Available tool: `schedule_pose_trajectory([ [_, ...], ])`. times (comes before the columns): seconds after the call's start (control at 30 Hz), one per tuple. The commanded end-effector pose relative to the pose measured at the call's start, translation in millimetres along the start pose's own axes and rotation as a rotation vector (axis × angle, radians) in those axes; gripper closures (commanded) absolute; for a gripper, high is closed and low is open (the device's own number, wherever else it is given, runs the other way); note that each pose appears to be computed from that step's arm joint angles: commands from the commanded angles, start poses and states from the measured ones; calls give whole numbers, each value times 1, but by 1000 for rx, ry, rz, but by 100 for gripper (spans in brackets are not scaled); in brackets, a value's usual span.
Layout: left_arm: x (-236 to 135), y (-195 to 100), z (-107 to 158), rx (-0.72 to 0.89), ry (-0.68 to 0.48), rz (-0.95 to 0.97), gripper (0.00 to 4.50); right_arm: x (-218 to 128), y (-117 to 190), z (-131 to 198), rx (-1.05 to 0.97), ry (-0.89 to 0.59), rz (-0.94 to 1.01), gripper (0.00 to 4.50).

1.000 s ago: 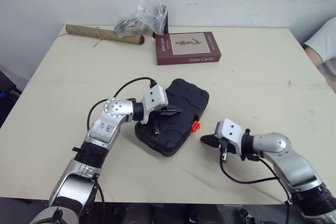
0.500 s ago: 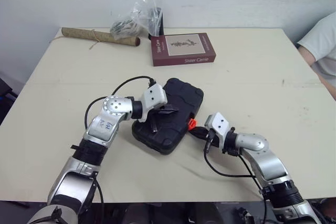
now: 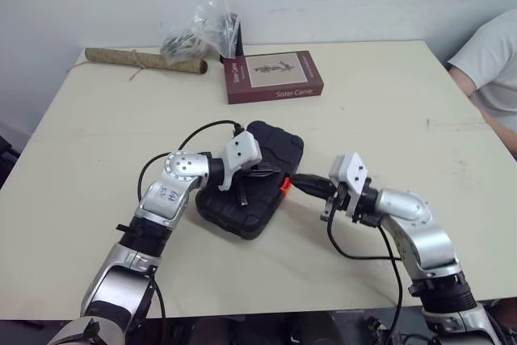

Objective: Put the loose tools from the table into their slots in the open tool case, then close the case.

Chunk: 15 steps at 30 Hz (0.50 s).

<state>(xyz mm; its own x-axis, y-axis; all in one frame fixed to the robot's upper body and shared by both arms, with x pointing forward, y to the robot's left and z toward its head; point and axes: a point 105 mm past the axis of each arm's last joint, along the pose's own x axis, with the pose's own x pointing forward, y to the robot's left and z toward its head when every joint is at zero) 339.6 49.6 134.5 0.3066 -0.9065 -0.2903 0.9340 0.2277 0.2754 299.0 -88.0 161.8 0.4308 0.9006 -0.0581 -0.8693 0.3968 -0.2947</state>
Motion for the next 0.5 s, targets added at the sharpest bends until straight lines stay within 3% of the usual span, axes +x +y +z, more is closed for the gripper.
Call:
schedule_pose_trajectory([
  [0.03,-3,-24,-66,-144,159,-49,449,-1,2,0,6,21,21,443],
  [0.13,-8,-15,-42,-37,14,-5,449,-13,-6,1,-22,42,8,443],
  [0.2,-26,-2,-13,7,-142,69,449,-30,-15,7,-20,50,-31,443],
  [0.3,-54,2,4,24,-215,96,320,-52,-16,12,-40,90,-9,300],
  [0.5,-154,19,-31,-97,-29,404,49,-123,-45,12,-316,275,-57,11],
])
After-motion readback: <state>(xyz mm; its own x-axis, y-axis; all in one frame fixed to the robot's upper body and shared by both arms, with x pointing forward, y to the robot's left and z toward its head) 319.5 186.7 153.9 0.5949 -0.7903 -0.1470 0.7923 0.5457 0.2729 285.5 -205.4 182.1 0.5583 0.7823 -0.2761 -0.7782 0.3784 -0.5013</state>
